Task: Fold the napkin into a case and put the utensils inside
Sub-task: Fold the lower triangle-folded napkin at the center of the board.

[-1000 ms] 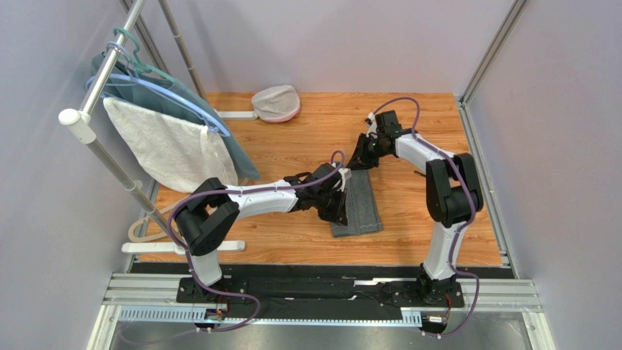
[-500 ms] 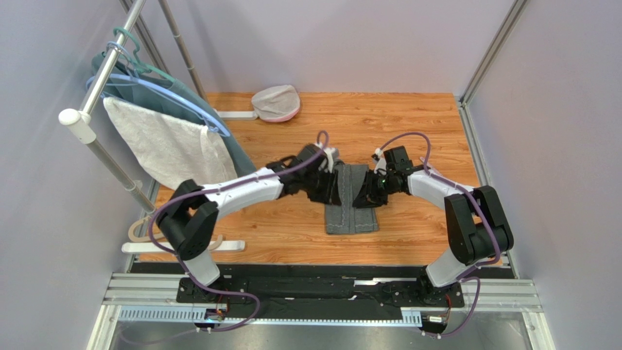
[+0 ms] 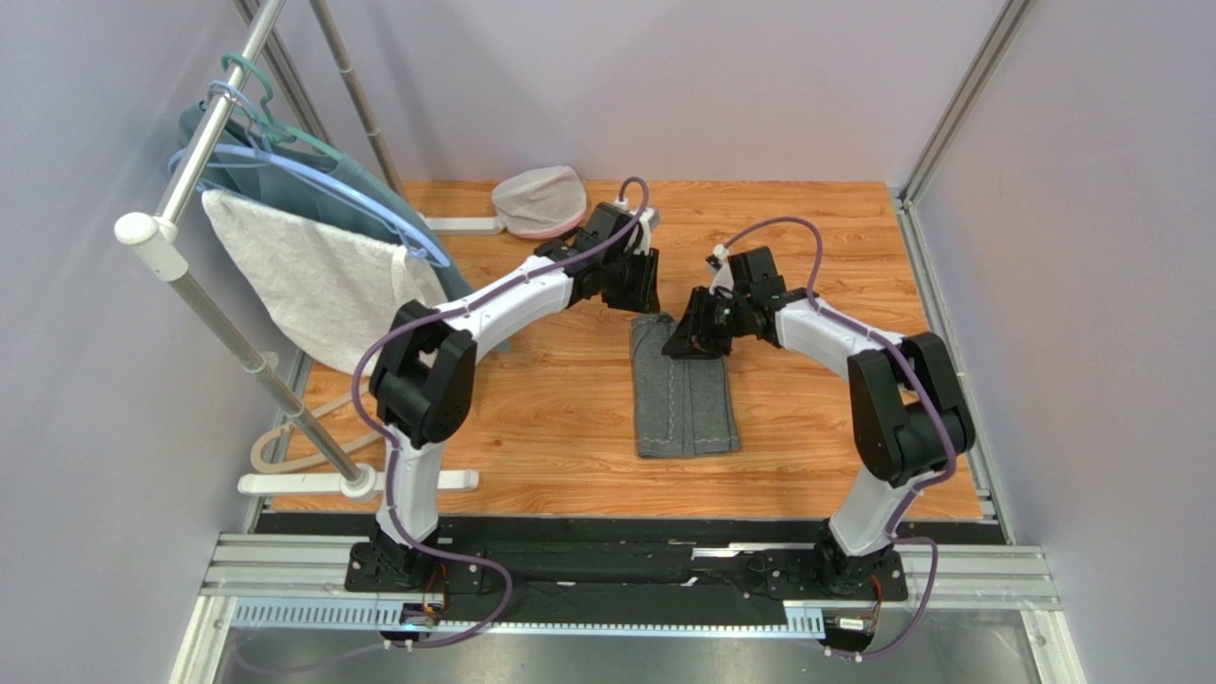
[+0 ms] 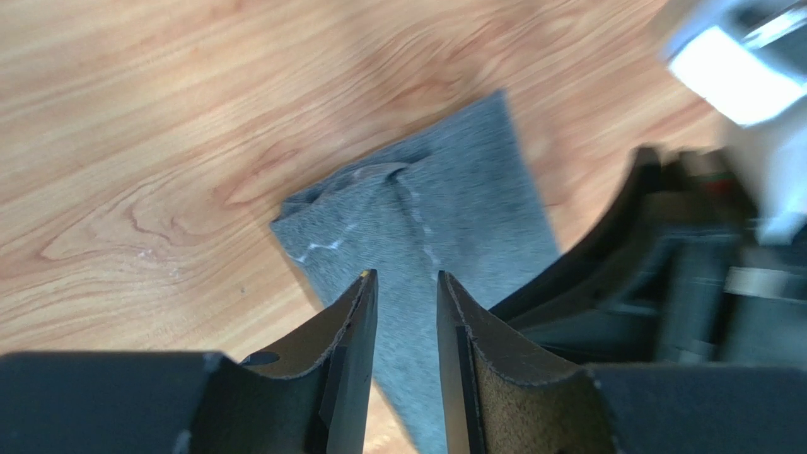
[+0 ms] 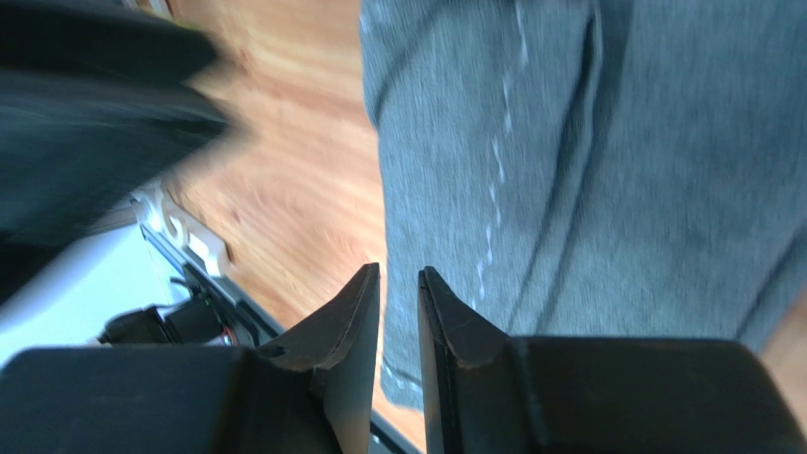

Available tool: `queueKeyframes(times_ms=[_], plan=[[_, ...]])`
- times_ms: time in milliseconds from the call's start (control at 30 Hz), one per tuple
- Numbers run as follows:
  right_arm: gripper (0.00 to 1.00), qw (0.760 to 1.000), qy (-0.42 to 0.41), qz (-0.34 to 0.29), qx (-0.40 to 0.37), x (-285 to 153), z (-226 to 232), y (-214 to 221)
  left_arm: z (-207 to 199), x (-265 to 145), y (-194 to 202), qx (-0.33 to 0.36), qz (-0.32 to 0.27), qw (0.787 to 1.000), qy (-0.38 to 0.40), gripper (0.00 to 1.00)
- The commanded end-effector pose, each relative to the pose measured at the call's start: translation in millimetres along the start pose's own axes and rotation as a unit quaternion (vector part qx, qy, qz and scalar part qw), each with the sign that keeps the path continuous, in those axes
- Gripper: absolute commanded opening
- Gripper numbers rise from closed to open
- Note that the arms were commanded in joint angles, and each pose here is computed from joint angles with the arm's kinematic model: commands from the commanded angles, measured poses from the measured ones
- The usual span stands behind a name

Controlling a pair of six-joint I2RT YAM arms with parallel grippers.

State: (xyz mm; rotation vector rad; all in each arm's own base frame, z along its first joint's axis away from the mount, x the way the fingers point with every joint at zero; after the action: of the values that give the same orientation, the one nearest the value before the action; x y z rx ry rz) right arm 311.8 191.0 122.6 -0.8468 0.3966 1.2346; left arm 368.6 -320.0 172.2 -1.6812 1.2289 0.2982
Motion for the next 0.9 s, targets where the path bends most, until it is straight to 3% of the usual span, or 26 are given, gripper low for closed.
queueKeyframes(times_ms=[0, 300, 867], plan=[[0.25, 1.000, -0.015, -0.022, 0.008, 11, 8, -27, 6, 8, -12, 0.051, -0.008, 0.998, -0.047, 0.38], [0.25, 1.000, -0.010, -0.016, 0.022, 24, -2, -29, 20, 34, -1, 0.062, 0.016, 0.996, -0.068, 0.38], [0.22, 0.999, -0.003, -0.027, 0.031, 32, -12, -45, 14, 53, 3, 0.055, 0.030, 0.998, -0.027, 0.34]])
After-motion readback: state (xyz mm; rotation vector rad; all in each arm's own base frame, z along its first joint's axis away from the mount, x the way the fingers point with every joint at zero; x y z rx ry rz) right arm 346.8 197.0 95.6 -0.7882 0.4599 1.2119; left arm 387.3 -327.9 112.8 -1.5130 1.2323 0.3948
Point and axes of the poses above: each gripper's point midway between its finger pads, its own x axis out along the fingers, its own z axis along the line the jaws close on, y = z × x, the point moved 6 cm from there along -x, back along the fingers, and after that the axes turned 7 degrees about -x, right-handed, at the moved point
